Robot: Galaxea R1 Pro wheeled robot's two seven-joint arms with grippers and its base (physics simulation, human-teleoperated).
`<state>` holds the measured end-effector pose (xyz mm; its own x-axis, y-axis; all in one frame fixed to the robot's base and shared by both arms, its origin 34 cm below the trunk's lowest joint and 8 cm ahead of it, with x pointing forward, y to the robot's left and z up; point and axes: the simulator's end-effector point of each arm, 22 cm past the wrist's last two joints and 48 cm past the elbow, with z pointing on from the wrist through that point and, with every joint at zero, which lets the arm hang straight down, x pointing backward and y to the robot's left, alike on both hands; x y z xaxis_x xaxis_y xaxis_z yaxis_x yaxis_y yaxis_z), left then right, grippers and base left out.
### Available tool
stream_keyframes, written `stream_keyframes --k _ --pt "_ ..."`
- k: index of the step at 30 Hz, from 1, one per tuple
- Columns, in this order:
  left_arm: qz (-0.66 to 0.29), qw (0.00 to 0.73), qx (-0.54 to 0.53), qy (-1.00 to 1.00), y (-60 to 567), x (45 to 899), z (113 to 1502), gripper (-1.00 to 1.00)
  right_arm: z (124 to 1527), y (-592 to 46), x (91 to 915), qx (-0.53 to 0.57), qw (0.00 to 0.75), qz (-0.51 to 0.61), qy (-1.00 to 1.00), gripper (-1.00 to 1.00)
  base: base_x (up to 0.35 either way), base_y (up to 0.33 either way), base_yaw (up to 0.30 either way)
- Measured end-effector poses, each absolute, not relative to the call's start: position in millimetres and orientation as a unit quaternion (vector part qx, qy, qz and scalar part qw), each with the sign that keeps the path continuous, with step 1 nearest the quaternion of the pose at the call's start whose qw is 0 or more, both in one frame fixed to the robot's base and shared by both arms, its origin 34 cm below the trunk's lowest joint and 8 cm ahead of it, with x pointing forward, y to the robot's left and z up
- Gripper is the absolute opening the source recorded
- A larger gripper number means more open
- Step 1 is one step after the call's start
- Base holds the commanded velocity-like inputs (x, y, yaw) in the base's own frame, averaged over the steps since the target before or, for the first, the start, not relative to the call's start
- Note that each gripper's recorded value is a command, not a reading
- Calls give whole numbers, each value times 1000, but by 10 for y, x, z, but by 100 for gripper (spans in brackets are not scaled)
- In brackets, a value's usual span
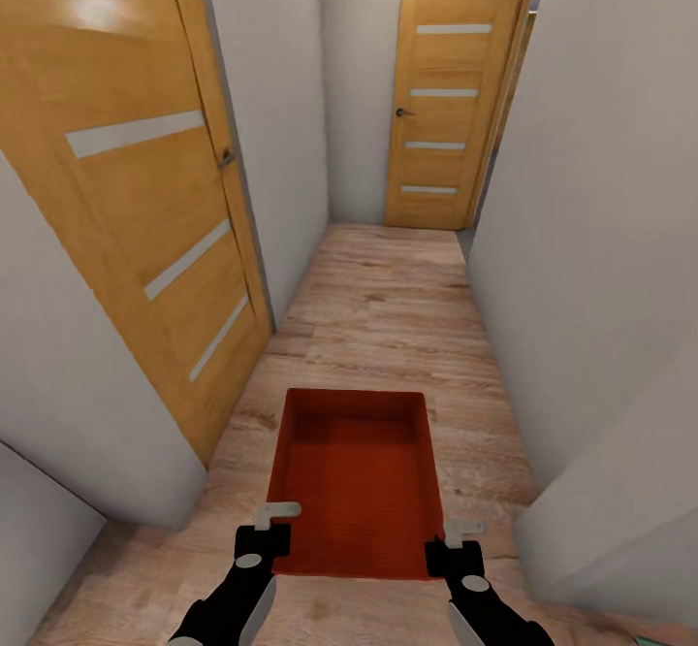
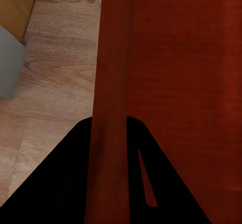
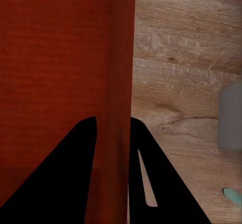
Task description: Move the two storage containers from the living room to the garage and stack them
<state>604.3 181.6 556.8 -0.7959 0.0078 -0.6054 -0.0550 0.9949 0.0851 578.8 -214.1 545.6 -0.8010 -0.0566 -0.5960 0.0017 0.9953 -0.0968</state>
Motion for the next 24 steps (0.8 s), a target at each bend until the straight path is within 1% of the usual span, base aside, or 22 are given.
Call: stream_keyframes --k 24 --pt "49 319 -12 946 1816 6042 5568 -100 5454 -2141 5786 -15 315 -46 948 -100 334 0 0"
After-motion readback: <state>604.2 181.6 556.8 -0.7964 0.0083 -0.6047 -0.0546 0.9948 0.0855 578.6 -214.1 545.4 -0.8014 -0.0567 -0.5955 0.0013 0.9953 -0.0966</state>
